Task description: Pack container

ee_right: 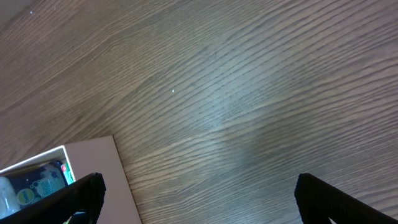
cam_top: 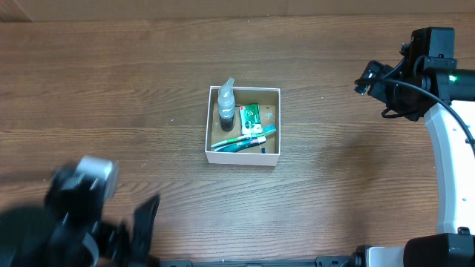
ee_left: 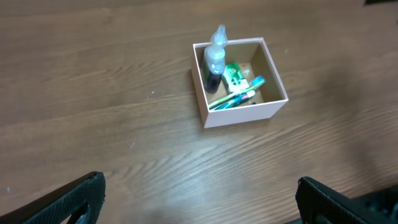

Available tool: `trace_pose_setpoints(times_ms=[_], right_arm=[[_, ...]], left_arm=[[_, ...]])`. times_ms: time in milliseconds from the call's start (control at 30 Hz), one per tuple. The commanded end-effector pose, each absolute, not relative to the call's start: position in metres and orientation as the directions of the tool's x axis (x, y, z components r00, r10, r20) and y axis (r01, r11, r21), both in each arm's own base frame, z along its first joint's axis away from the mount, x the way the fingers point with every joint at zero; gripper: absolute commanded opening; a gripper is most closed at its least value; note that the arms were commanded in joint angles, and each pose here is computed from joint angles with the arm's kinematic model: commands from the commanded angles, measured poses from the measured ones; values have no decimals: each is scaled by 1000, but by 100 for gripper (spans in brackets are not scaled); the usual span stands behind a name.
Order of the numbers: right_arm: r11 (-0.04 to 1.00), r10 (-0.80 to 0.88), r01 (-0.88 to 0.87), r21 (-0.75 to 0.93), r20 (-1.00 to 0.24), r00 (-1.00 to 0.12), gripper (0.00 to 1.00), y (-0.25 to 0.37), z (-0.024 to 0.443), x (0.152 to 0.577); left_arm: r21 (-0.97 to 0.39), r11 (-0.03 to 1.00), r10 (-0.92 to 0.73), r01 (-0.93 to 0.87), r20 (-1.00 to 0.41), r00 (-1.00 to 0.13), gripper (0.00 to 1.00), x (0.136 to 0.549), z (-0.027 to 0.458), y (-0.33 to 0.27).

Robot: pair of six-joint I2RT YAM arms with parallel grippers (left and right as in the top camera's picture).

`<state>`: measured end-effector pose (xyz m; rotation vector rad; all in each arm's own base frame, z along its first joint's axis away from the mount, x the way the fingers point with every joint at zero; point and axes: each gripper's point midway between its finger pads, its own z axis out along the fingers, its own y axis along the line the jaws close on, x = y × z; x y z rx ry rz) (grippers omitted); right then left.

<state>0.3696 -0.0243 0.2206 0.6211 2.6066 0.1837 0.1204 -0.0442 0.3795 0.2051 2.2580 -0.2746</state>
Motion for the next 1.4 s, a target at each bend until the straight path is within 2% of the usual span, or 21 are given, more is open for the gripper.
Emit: trace_pose_setpoints(times_ms=[0,233,333,567,733,900,1000,1133,1367], right_arm=[[891,454,388,237,-414,-789,100,-24,227,372],[891,454,388,237,-414,-789,100,-24,227,372],[891,454,388,237,-414,-789,100,-24,227,372],[891,454,388,237,-414,-789,100,-24,227,372],[891,454,388,237,-413,-789,100,-24,227,372],[891,454,388,237,-414,-789,100,-24,227,372],[891,454,388,237,-413,-789,100,-24,227,372],[891,454,388,237,-414,-789,100,-24,227,372],[891,454,388,237,-413,-790,100,-24,227,372]], left_arm=[[-205,964,-61,169,-790,-610,100,91,383,-34],[-291,949,-152,123,-763,-628,100,70,375,-32],[-343,935,-222,90,-762,-608,100,77,381,-33],[-316,948,-210,43,-722,-660,100,88,358,-31],[-311,950,-215,41,-741,-637,100,124,348,-37],[-308,951,-255,19,-817,-517,100,170,340,-35],[-338,941,-309,0,-859,-408,100,191,332,-29],[-416,909,-401,15,-885,-235,100,206,323,-23],[-427,900,-429,86,-903,7,100,216,315,-15]])
